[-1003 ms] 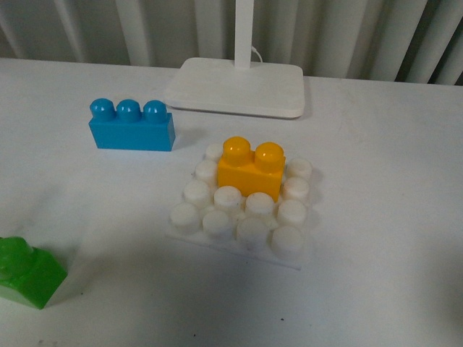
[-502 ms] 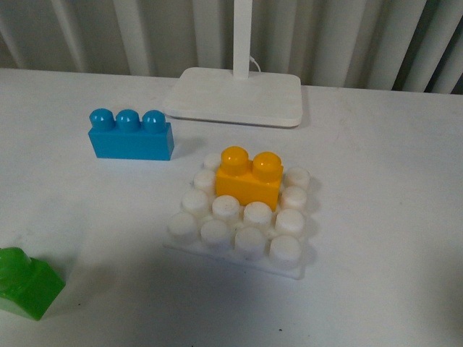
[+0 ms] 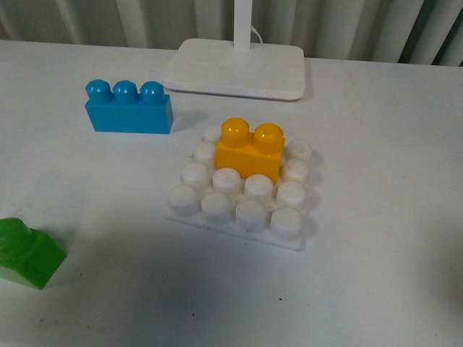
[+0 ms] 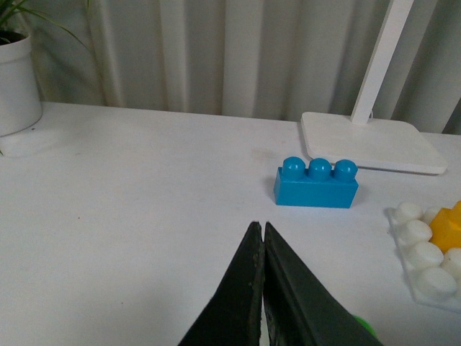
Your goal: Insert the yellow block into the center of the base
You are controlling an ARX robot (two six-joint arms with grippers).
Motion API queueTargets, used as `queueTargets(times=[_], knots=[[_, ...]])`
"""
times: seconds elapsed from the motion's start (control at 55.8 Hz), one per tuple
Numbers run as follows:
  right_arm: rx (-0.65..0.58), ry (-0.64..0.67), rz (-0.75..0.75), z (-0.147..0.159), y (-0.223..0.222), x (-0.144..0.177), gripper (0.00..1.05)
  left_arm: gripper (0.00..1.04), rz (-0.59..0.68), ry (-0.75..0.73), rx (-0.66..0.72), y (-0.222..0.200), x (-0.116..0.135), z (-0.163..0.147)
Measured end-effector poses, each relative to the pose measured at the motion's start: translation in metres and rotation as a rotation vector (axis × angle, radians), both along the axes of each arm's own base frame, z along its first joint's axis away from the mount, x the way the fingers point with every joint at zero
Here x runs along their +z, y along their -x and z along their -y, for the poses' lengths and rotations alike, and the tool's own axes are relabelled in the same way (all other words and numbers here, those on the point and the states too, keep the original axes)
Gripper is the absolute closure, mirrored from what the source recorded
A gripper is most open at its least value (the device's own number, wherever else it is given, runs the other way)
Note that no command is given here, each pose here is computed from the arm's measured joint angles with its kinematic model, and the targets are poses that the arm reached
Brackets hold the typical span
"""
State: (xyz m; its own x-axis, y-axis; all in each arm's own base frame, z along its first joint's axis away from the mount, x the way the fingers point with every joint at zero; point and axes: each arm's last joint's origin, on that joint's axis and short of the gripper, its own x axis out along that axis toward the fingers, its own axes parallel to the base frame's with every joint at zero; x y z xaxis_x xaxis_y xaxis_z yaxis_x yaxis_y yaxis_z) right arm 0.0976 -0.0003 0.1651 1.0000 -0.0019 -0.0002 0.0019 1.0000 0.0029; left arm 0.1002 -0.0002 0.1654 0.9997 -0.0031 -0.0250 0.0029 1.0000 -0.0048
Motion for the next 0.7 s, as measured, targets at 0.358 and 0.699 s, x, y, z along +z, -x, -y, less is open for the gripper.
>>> queueTargets(times=[0.358,0.699], knots=[[0.0,0.0,0.0,0.0,0.0,0.0,0.09,1.01,0.033,-0.001,0.002,0.003,0.0022,-0.0001],[0.0,0.0,0.0,0.0,0.0,0.0,0.09,0.5,0.033,-0.001,0.002,0.003,0.0023,-0.0001]])
